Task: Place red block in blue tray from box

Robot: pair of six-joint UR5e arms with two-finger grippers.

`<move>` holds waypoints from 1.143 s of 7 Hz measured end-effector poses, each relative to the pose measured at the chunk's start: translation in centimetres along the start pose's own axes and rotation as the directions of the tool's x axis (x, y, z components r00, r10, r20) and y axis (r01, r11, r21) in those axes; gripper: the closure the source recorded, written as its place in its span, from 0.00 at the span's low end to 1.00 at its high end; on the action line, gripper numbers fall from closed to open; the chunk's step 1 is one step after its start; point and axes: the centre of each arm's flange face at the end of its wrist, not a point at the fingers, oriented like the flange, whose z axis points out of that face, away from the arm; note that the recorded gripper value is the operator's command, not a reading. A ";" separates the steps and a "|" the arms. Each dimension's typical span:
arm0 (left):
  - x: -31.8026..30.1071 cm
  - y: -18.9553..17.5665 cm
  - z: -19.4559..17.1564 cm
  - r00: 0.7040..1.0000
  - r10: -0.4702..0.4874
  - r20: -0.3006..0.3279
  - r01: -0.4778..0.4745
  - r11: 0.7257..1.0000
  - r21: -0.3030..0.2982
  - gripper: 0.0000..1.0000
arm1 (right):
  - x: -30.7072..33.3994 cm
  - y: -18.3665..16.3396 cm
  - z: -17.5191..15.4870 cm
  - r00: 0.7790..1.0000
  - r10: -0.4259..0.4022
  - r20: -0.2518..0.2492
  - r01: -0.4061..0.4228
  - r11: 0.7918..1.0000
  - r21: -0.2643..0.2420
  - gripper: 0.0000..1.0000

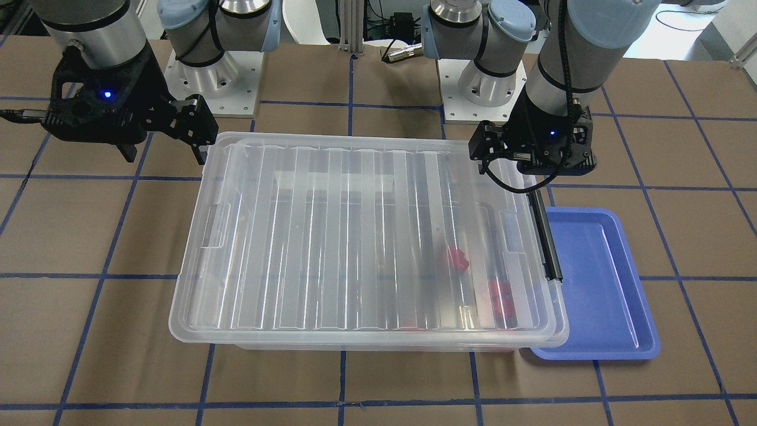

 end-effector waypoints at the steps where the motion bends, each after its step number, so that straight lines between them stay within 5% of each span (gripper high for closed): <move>1: -0.2 0.1 -0.5 1.000 -0.004 0.000 0.004 1.000 0.012 0.00 | 0.0 0.0 0.0 1.000 0.000 0.000 0.000 1.000 0.000 0.00; 4: -0.3 1.8 -4.4 1.000 -0.013 -0.005 0.013 0.995 0.100 0.00 | 0.0 0.0 0.0 1.000 -0.002 -0.001 0.002 1.000 -0.002 0.00; 8: 1.2 2.5 -1.0 1.000 0.019 -0.002 -0.019 1.000 0.022 0.00 | 1.3 -0.4 1.5 0.999 -0.037 -0.010 0.037 0.999 -0.028 0.00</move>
